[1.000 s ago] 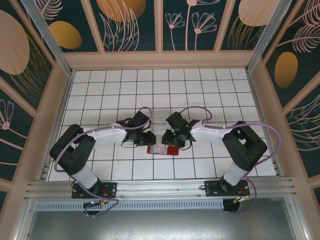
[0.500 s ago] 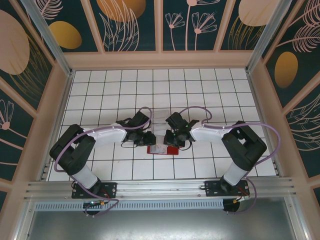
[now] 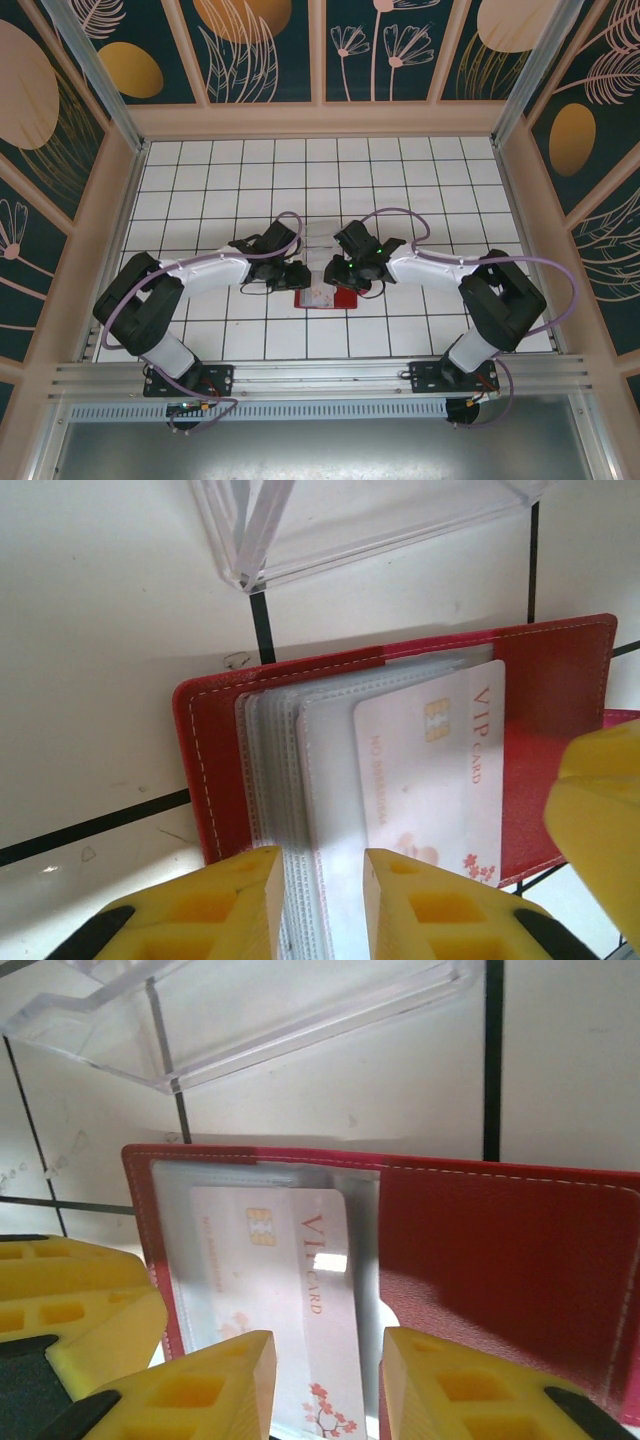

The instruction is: Take the credit cards out of the card holder

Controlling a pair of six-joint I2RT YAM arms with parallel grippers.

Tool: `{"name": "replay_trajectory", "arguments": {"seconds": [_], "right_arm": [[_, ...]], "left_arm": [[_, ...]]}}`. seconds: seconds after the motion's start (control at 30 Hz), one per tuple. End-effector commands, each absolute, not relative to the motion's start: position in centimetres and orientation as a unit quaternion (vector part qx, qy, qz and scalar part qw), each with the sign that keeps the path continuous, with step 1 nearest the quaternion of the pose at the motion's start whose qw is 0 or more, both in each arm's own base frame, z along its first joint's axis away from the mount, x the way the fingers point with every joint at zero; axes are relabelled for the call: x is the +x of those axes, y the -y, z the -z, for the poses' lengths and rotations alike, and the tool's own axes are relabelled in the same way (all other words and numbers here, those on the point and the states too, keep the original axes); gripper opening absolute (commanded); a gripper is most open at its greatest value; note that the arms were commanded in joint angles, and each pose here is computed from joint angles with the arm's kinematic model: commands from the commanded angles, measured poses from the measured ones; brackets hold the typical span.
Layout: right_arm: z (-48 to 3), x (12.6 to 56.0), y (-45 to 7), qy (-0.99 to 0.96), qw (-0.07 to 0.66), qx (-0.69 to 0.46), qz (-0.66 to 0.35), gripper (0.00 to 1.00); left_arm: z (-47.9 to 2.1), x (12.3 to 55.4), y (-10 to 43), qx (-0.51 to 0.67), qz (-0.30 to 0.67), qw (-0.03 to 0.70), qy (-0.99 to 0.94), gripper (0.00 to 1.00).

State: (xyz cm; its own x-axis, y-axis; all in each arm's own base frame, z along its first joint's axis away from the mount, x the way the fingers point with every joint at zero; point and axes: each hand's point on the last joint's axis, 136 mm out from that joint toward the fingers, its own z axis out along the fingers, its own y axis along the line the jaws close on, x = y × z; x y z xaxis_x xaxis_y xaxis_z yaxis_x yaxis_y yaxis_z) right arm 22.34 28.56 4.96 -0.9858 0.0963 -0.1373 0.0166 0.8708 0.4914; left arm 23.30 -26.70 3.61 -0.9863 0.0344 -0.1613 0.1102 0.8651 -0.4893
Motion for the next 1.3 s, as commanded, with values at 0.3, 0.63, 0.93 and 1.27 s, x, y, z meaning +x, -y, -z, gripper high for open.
{"name": "replay_trajectory", "arguments": {"seconds": [0.3, 0.63, 0.93, 1.27], "right_arm": [[-3.9, 22.2, -28.5, -0.947, 0.066, 0.02, -0.315, 0.34], [-3.5, 21.4, -28.7, -0.93, 0.065, -0.001, -0.361, 0.28], [-2.9, 21.1, -29.1, -0.922, 0.055, 0.0, -0.383, 0.24], [-2.1, 21.0, -29.3, -0.921, 0.046, 0.003, -0.386, 0.21]], "left_arm": [[-0.9, 22.3, 26.1, 0.057, 0.222, 0.041, -0.972, 0.31], [0.5, 21.8, 24.4, 0.056, 0.179, 0.031, -0.982, 0.3], [0.5, 21.5, 24.4, 0.05, 0.184, 0.028, -0.981, 0.29], [0.4, 21.3, 24.0, 0.045, 0.18, 0.029, -0.982, 0.29]]}}
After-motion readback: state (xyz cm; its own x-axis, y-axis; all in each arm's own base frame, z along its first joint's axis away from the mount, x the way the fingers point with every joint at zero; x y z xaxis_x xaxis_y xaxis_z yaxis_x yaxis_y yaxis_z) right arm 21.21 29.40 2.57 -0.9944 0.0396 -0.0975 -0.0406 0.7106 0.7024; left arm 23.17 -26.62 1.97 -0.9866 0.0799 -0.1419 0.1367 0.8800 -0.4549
